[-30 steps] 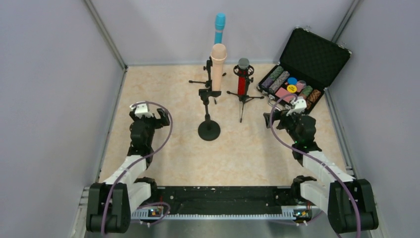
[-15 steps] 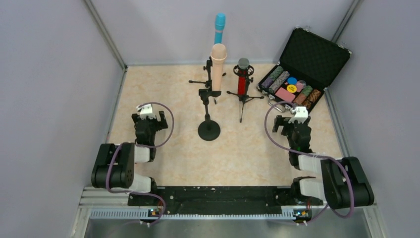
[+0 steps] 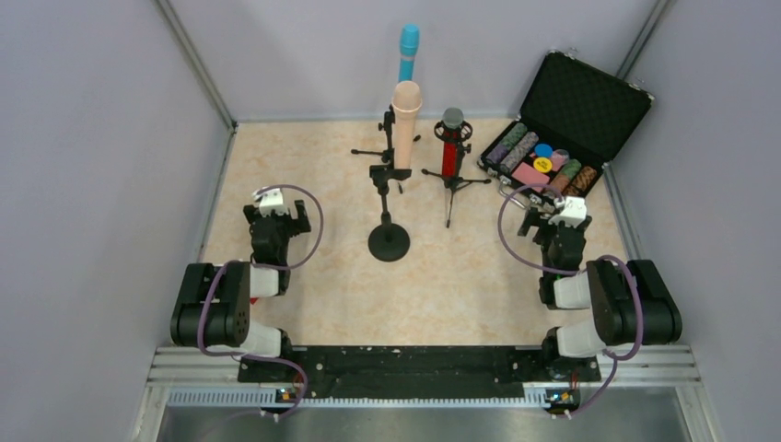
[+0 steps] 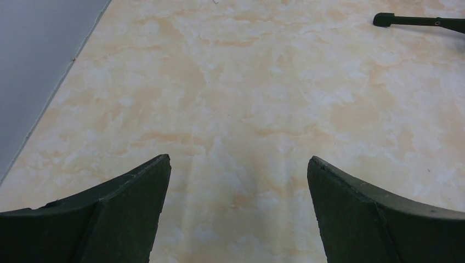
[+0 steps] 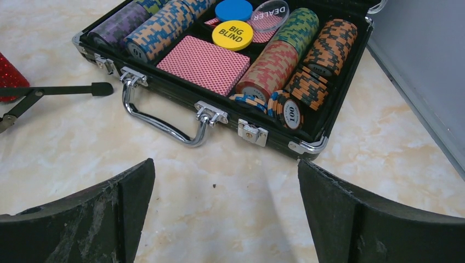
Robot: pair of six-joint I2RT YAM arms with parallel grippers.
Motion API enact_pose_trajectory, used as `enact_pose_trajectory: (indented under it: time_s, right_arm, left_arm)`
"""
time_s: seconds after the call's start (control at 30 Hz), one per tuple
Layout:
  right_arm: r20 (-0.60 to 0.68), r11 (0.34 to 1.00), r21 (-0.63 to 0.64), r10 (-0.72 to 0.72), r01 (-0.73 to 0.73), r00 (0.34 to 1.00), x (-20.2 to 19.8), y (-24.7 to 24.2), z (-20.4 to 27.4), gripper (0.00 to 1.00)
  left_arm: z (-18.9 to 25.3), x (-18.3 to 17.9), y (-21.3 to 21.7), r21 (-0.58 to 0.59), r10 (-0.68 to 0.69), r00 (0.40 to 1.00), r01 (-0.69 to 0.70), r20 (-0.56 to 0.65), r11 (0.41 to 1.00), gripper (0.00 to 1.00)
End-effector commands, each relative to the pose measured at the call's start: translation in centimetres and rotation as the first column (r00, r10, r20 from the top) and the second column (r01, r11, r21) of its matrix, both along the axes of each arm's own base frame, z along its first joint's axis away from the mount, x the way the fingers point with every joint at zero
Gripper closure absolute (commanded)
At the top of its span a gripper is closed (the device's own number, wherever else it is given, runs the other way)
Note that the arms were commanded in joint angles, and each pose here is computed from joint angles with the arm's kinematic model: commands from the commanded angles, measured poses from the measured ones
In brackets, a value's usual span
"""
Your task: Attach the microphones to the stand
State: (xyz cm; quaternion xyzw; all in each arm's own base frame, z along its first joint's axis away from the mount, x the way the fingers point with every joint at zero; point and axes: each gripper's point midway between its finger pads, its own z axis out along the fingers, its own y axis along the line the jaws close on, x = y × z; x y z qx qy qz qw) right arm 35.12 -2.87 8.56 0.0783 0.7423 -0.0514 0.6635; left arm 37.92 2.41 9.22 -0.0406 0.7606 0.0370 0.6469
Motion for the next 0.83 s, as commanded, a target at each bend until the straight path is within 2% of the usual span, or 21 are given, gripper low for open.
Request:
enact_pose_trajectory:
  time_s: [0.0,0.8]
  right_arm:
    - [0.077,1.0,0.012,-0.027,0.026,0.997,0.89,-0.6,2.06,0.01]
    - [0.078,1.0,0.012,-0.027,0.026,0.997,0.91,-0.6,2.09,0.01]
  left_arm:
    - [1.41,0.71,0.66,-0.011,0.038,0.999,-0.038,0.039,0.999,0.01]
    - [1.35,0.74,0.64,-0.013,0.038,0.999,-0.037,0.037,0.999,0.01]
